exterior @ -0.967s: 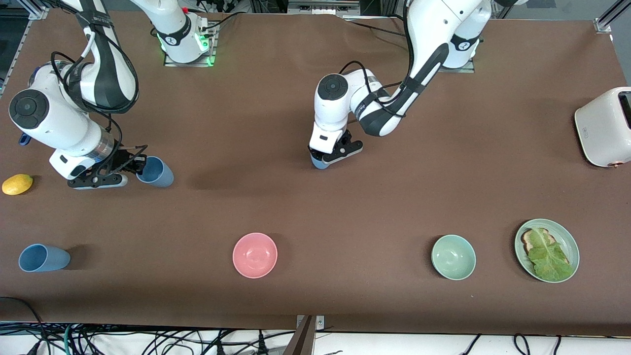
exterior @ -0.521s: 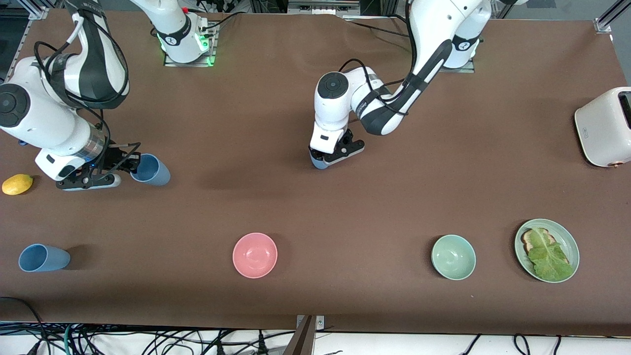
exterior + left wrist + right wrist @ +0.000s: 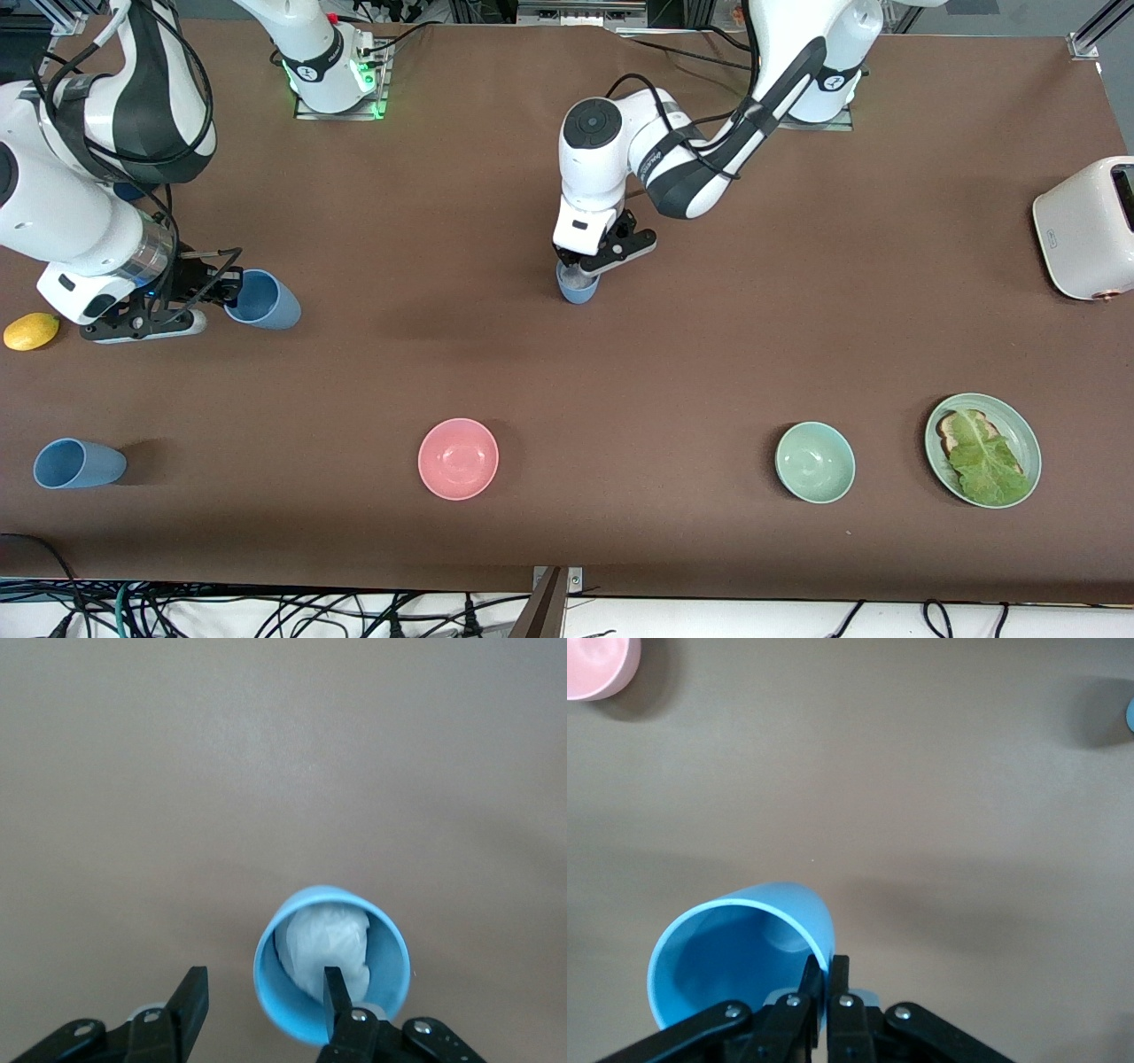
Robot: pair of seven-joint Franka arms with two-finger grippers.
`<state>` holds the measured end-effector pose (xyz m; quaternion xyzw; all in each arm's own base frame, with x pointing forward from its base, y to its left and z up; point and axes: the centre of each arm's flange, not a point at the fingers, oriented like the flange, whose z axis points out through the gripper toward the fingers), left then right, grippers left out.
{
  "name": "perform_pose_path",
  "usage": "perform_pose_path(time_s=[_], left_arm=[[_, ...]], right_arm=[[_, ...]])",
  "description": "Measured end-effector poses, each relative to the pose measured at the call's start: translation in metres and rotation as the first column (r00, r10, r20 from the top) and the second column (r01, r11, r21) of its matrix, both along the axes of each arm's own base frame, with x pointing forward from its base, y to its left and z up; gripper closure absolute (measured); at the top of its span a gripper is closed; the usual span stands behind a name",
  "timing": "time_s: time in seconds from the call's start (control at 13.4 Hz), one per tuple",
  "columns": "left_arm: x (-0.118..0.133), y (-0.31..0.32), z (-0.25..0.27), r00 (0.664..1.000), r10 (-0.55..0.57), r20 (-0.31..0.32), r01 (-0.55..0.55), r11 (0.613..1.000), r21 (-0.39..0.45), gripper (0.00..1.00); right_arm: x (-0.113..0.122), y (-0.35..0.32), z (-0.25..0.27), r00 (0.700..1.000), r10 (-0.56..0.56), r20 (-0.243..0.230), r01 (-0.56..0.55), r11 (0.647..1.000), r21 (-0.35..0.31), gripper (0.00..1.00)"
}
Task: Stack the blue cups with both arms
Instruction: 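Set the tissue cup down and open the left gripper while the right gripper approaches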
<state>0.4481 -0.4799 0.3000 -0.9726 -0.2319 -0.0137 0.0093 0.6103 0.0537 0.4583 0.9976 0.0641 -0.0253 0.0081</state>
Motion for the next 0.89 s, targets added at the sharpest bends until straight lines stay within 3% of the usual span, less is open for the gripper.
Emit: perform_pose_path(time_s=[0.15, 0.6, 0.89], left_arm=[[0.001, 0.004, 0.013, 1.000, 0.012, -0.005, -0.012, 1.000, 0.001, 0.39], [0.071, 0.102, 0.097, 0.999, -0.030, -0.021, 0.030, 0.999, -0.016, 0.39], [0.103, 0.181, 0.157, 0.988, -0.149, -0.045, 0.149, 0.989, 0.008, 0.37]], right_arm=[[0.000, 0.017, 0.010, 1.000, -0.018, -0.006, 0.018, 1.000, 0.002, 0.95], [-0.009, 0.090, 0.026, 0.998, -0.065, 0.009, 0.065, 0.998, 0.000, 0.95], [-0.041, 0.205, 0.048, 0.994, -0.101, 0.053, 0.100, 0.995, 0.018, 0.95]])
